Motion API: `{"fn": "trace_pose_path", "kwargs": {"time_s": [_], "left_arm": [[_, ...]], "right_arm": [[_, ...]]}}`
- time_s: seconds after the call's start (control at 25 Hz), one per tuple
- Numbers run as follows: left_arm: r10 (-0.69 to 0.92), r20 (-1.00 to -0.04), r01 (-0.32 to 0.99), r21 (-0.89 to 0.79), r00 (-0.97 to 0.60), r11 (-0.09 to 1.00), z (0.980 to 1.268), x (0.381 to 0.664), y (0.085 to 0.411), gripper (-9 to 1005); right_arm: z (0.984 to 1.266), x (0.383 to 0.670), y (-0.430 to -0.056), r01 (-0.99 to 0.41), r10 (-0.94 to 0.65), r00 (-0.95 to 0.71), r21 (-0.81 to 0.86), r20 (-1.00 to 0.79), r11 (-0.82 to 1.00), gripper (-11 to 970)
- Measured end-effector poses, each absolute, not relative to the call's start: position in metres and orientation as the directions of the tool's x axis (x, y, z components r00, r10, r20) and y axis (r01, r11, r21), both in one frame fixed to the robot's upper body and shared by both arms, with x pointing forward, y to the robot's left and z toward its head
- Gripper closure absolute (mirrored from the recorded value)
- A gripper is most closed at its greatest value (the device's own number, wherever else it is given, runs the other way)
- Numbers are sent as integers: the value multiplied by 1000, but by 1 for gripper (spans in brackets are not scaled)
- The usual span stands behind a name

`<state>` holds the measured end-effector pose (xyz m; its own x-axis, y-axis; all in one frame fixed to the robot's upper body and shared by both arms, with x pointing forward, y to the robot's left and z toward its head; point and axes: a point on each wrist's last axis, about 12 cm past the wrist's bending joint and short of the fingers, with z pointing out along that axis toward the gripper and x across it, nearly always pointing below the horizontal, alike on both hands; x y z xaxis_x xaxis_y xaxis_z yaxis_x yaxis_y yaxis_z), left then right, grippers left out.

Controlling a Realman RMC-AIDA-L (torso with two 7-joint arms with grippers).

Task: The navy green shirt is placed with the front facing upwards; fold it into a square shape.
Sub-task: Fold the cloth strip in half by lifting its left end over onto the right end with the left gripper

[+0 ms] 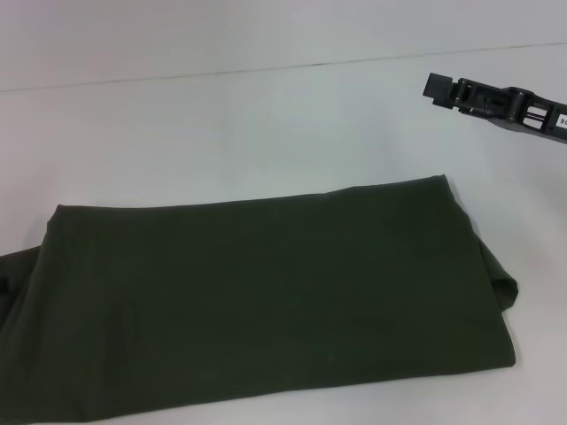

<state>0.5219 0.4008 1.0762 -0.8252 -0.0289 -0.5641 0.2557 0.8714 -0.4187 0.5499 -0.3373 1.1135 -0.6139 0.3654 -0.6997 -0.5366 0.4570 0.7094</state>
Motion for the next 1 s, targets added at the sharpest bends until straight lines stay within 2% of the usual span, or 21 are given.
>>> {"fn": "trace_pose_path", "kwargs": {"time_s": [1.0], "left_arm": [[20,-538,291,-425,-843,857,1077,523,393,50]], "right_arm": [[1115,550,-339,-535,374,-607,709,-701,460,71]]}}
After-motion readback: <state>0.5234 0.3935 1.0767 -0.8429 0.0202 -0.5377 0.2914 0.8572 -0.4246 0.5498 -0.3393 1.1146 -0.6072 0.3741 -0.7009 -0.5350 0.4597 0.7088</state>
